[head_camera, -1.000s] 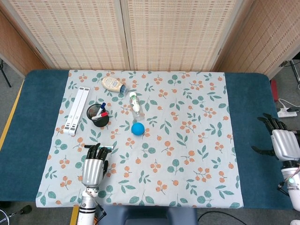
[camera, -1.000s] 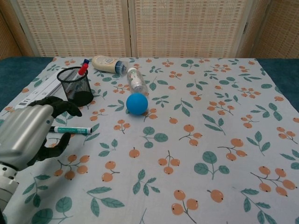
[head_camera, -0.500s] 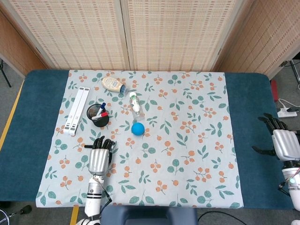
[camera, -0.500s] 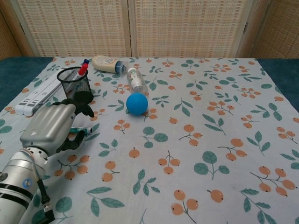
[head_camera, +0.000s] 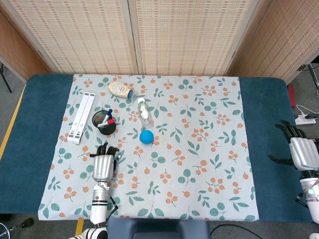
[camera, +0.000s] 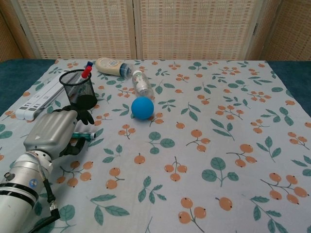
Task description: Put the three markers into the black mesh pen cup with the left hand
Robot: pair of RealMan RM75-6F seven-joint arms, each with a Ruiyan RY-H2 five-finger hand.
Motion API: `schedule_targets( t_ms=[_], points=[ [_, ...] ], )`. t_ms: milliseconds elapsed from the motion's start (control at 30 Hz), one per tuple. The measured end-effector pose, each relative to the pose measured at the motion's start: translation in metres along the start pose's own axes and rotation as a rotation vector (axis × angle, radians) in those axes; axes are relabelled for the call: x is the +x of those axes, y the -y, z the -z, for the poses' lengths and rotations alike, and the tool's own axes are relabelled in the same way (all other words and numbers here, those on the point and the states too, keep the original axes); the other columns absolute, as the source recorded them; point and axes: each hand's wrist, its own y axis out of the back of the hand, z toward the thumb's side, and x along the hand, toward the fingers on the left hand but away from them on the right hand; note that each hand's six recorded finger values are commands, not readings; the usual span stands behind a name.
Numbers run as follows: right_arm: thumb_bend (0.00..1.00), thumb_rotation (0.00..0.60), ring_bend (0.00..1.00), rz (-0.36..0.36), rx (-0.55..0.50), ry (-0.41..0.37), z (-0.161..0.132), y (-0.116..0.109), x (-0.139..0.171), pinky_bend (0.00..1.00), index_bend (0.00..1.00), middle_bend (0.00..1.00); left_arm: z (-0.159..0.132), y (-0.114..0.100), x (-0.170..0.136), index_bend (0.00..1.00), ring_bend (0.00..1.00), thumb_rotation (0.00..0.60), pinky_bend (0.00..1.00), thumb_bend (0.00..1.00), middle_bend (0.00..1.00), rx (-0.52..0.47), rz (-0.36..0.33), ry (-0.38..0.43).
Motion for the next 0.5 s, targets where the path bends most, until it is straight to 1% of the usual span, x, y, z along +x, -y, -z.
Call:
schedule_targets(
  t_ms=[267,500],
  points=[
    [0.02,0.6,0.12,0.0,-0.001,0.002,0.0011,-0.0003,-0.0002,0.17,0.17,0.06,0.0001,0.0038,0.0007,0.35,0.14,0.6,0.17,0.42,0.35,0.02,0.005,-0.008],
    [0.02,0.6,0.12,0.005,-0.005,0.011,0.004,-0.0019,-0.0005,0.17,0.17,0.06,-0.0027,0.0094,0.0028,0.39,0.16,0.6,0.18,0.42,0.43,0.047,0.006,-0.015]
  ],
)
